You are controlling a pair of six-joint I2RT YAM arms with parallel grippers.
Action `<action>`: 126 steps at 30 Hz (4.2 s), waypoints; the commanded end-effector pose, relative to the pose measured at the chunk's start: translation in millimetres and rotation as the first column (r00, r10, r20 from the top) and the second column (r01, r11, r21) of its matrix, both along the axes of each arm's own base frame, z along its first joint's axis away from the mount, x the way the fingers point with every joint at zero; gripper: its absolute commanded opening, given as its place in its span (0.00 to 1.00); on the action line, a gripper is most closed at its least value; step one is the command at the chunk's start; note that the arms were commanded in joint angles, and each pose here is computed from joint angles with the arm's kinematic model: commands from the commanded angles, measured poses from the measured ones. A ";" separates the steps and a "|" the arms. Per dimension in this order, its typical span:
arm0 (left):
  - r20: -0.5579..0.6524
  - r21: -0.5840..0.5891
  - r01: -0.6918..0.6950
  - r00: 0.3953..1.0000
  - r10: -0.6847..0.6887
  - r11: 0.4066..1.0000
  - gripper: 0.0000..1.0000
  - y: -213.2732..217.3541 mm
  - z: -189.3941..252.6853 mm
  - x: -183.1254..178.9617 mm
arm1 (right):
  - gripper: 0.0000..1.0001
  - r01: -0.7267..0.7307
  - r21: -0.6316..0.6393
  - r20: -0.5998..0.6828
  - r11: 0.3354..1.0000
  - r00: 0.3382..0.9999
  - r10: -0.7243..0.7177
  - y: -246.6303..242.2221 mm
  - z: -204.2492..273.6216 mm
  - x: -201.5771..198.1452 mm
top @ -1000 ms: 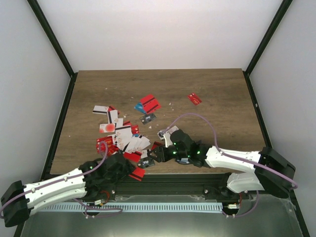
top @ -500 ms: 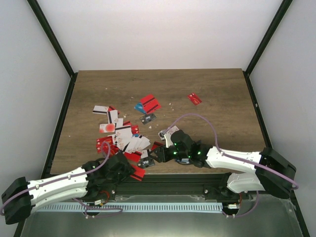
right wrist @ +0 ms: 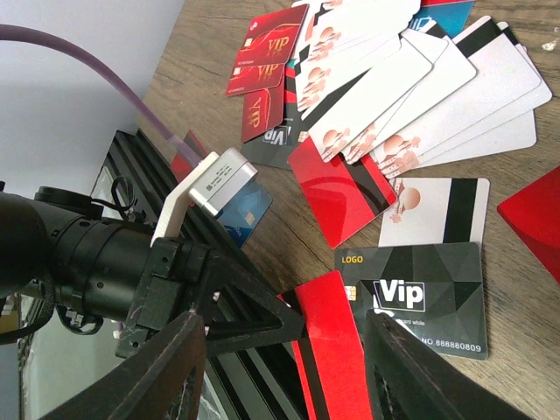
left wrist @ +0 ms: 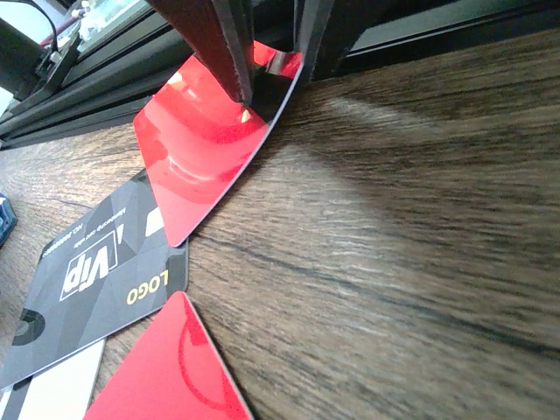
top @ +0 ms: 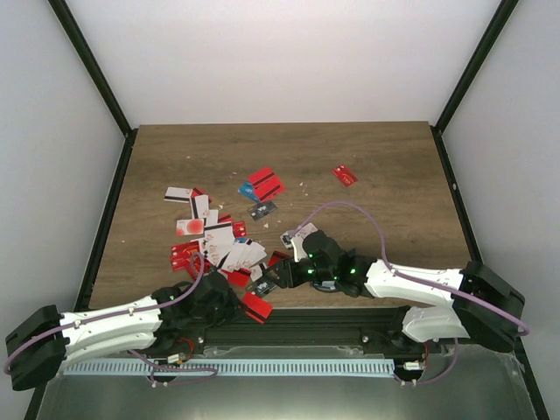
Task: Put the credit cards into the card holder
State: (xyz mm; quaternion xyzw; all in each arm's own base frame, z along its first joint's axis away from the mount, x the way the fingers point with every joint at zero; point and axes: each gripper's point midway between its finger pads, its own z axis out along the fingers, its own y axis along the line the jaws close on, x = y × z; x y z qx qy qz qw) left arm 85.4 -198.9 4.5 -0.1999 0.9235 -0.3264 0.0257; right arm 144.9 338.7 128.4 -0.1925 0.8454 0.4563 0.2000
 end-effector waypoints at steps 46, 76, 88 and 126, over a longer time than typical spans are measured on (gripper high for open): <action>0.810 0.039 0.660 0.419 -0.410 0.750 0.04 -101.4 248.2 41.4 | 1.00 -0.078 0.131 0.209 0.988 0.977 0.050 -73.5 97.8 -17.3; 0.790 0.117 0.663 0.389 -0.474 0.739 0.28 -114.8 238.2 54.7 | 0.01 -0.066 0.160 0.201 0.985 0.979 0.033 -78.4 122.1 -19.3; 0.599 0.338 0.491 0.546 -0.586 0.803 1.00 -133.6 142.0 128.7 | 0.01 0.400 -0.202 0.053 0.894 0.916 -0.398 -150.9 49.3 52.8; 0.321 0.422 0.431 0.752 -0.576 0.798 0.04 -168.8 42.8 143.8 | 0.01 0.416 -0.261 -0.046 0.871 0.896 -0.442 -155.5 29.7 47.4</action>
